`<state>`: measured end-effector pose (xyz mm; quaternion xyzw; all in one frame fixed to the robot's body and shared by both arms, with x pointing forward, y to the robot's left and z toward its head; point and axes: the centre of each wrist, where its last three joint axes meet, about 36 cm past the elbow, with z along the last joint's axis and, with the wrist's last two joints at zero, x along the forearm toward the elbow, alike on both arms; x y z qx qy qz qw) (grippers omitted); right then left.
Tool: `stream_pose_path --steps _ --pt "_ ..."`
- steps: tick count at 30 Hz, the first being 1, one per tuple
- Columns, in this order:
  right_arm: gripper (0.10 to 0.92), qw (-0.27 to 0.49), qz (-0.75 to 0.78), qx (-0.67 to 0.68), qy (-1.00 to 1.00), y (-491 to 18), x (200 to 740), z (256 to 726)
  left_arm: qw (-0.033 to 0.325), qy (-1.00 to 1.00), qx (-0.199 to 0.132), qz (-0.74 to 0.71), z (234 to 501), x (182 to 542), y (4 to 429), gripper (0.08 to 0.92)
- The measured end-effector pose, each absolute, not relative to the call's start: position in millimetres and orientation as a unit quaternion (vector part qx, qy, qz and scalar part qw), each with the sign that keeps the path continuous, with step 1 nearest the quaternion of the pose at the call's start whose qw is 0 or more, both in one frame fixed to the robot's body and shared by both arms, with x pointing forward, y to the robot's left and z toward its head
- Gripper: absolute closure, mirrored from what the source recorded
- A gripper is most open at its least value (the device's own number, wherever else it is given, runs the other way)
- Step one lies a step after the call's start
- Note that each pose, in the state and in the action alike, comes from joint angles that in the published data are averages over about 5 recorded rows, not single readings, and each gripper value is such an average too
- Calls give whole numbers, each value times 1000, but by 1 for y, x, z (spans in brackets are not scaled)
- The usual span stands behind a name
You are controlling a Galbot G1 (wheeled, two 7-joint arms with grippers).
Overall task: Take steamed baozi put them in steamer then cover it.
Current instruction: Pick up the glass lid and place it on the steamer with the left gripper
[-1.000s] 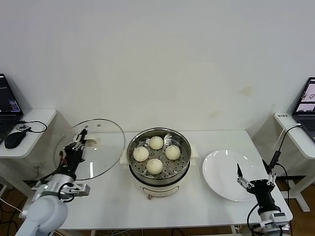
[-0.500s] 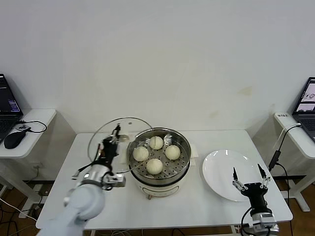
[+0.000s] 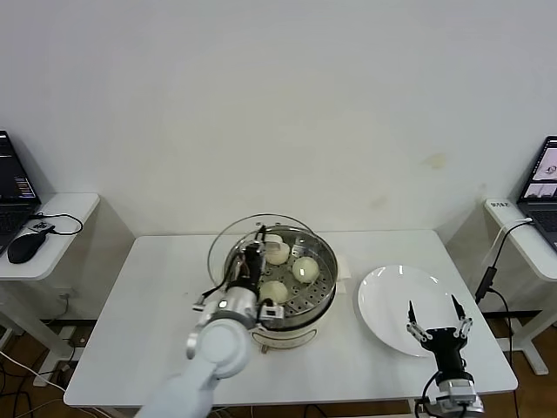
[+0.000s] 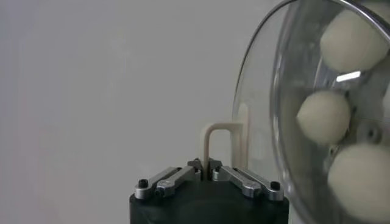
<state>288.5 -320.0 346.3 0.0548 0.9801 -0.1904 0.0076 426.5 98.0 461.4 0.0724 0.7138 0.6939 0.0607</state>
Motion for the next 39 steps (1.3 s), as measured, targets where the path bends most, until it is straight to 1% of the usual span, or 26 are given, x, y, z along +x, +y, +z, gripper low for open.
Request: stream_pose_path --steps 6,11,30,39 --pt "200 3 -192 51 980 -317 288 341 56 713 77 695 455 429 74 867" --pt "200 1 -194 50 980 -316 287 339 50 709 78 699 449 431 65 867" --pt "200 -5 -193 40 980 -311 283 335 40 707 78 702 435 425 49 867" --pt "200 -6 -193 37 980 -312 284 334 31 703 75 707 429 427 51 867"
